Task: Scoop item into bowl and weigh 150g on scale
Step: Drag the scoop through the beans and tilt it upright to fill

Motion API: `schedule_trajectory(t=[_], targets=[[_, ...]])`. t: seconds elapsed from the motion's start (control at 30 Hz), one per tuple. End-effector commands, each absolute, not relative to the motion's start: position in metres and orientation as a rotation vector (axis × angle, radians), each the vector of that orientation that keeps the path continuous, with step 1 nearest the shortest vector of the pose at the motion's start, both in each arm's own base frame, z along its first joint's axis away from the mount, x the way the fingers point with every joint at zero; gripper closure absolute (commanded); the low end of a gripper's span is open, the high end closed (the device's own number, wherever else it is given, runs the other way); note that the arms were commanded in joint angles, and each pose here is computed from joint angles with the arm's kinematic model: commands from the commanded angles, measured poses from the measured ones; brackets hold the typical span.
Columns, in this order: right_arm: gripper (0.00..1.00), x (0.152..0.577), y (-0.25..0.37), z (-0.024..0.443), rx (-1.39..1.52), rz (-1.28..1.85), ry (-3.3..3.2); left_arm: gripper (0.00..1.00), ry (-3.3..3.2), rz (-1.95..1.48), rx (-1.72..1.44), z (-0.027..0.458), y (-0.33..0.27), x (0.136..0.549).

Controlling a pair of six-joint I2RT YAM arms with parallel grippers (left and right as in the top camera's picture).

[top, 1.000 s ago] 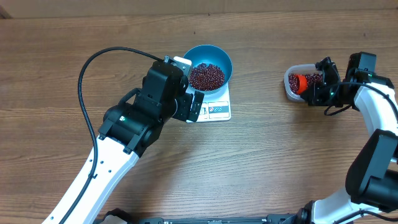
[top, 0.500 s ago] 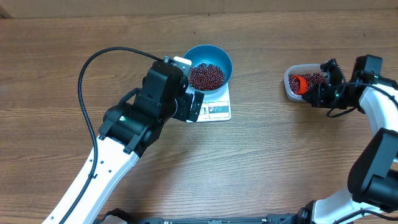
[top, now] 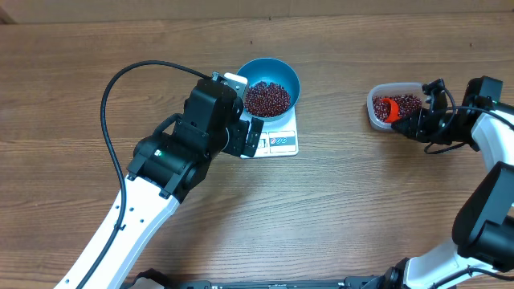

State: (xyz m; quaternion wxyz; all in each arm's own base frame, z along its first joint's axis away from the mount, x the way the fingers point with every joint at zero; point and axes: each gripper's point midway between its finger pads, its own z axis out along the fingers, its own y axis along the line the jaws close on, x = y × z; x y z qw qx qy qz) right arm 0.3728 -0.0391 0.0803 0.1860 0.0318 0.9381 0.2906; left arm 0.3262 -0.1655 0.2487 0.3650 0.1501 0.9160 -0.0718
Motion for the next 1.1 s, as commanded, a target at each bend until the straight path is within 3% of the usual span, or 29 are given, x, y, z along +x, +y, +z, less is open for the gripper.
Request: schedule_trajectory(t=[0.0,1.07], targets=[[0.96,0.37,-0.028,0.073,0.111,0.945,2.628,0.01,2.319,-0.198,0.401,0.262,-0.167,0.326],[0.96,0.369,-0.066,0.112,0.377,1.248,2.326,0.0,2.319,-0.198,0.401,0.262,-0.167,0.326]])
